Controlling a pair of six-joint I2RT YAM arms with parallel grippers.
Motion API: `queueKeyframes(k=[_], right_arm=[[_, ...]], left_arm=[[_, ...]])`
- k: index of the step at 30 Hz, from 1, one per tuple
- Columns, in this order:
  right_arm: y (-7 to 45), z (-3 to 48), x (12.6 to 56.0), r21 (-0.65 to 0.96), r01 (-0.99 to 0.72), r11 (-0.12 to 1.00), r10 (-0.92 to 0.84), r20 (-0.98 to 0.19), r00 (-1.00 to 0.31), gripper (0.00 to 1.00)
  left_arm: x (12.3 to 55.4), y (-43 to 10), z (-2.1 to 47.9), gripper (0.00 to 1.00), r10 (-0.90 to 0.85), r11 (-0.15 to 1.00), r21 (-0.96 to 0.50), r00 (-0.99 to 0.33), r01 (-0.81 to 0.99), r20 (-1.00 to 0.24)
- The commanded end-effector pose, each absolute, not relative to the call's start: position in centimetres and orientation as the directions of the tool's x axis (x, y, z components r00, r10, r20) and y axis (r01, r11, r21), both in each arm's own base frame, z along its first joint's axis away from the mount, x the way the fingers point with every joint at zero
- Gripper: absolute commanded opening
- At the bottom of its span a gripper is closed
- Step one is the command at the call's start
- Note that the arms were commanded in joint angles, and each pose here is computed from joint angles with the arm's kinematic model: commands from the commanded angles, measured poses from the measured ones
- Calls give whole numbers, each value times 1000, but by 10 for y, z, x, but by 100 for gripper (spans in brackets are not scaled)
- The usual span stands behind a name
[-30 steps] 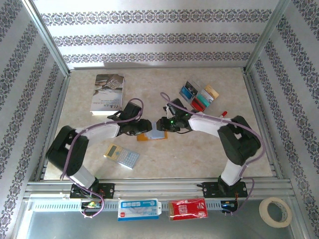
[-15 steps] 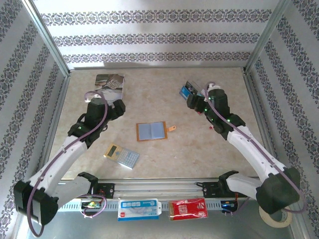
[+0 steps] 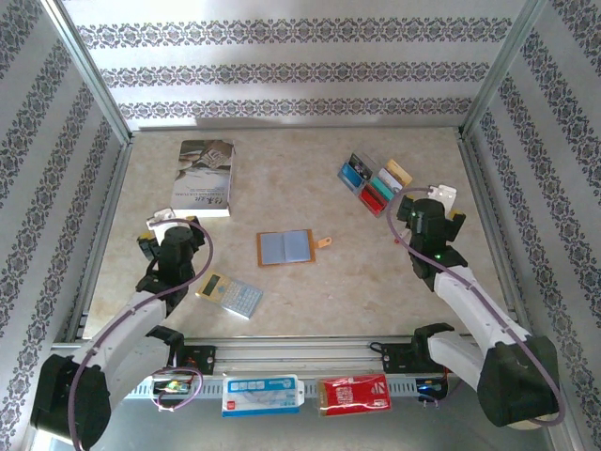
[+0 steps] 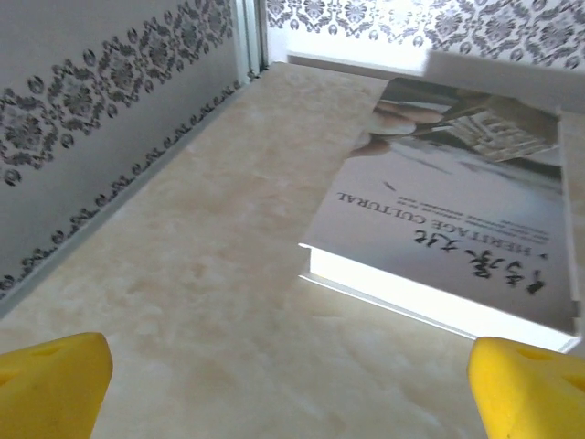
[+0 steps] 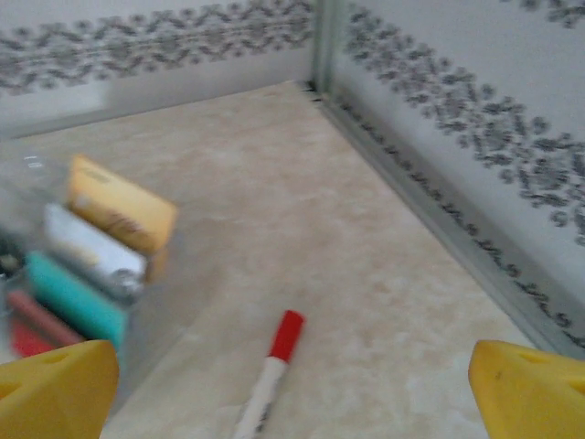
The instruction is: Take the credit cards out of the card holder
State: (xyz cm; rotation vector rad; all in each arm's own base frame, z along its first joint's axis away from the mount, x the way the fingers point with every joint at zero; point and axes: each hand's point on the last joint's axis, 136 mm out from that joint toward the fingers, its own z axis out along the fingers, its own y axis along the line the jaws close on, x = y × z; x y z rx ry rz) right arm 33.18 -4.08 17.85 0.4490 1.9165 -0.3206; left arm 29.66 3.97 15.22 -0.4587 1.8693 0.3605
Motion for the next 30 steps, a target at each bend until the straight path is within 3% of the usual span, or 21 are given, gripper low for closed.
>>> queueKeyframes(k=[1, 12, 20, 30], right_arm=[[-70, 170, 327, -27, 581, 813, 168, -946, -278, 98], [-48, 131, 371, -105, 398, 911, 38, -942, -334, 98], [-25, 124, 386, -1, 211, 977, 55, -964, -260, 98], [-13, 109, 393, -2, 136, 991, 34, -964, -263, 98]], left_arm=[[306, 53, 181, 100, -58, 850, 50, -188, -524, -980], [345, 38, 132, 100, -60, 965, 4, -238, -261, -969], [370, 22, 124, 100, -37, 992, -8, -231, -124, -972], [395, 17, 89, 100, -31, 997, -8, -307, -77, -951]])
